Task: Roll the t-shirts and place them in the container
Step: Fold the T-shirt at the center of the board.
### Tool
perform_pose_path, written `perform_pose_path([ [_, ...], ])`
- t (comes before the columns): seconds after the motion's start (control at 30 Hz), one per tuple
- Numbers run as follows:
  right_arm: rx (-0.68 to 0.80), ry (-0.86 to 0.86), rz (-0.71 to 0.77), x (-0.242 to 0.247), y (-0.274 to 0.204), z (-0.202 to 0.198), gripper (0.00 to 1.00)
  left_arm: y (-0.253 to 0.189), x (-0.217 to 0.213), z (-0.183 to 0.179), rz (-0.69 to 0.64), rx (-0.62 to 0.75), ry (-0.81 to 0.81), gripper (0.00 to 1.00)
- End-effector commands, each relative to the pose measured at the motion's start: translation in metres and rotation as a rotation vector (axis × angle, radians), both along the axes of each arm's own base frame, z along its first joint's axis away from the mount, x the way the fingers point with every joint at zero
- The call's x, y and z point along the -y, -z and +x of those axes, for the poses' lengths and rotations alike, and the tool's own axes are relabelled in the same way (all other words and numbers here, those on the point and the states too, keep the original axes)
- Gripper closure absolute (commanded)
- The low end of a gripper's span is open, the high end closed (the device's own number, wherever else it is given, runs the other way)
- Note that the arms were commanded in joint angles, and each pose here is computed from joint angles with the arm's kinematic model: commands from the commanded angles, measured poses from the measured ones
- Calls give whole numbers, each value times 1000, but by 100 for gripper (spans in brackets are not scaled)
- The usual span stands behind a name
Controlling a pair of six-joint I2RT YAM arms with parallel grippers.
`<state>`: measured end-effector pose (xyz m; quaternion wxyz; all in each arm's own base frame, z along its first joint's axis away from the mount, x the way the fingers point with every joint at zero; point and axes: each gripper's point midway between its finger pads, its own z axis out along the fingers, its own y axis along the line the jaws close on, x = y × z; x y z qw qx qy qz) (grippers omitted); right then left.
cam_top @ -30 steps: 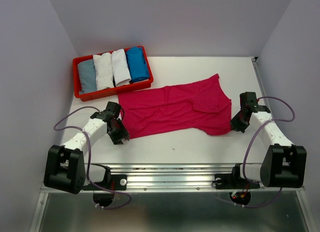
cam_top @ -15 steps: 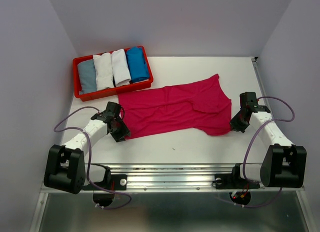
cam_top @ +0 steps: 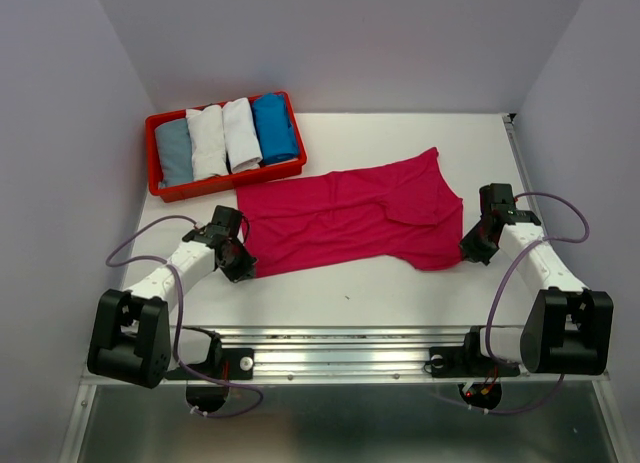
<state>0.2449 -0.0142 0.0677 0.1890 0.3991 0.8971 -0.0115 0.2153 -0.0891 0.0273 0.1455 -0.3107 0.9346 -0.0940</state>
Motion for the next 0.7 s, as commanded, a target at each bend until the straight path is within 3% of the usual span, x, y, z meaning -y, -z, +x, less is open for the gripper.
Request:
perform_pose_path([
  [0.0,58,5,-39,8,-16,11,99,-10,-6,0,17,29,-18,100],
  [0.67,69,57,-98,19,-53,-18,99,-35,2,-35,-55,23,46,100],
])
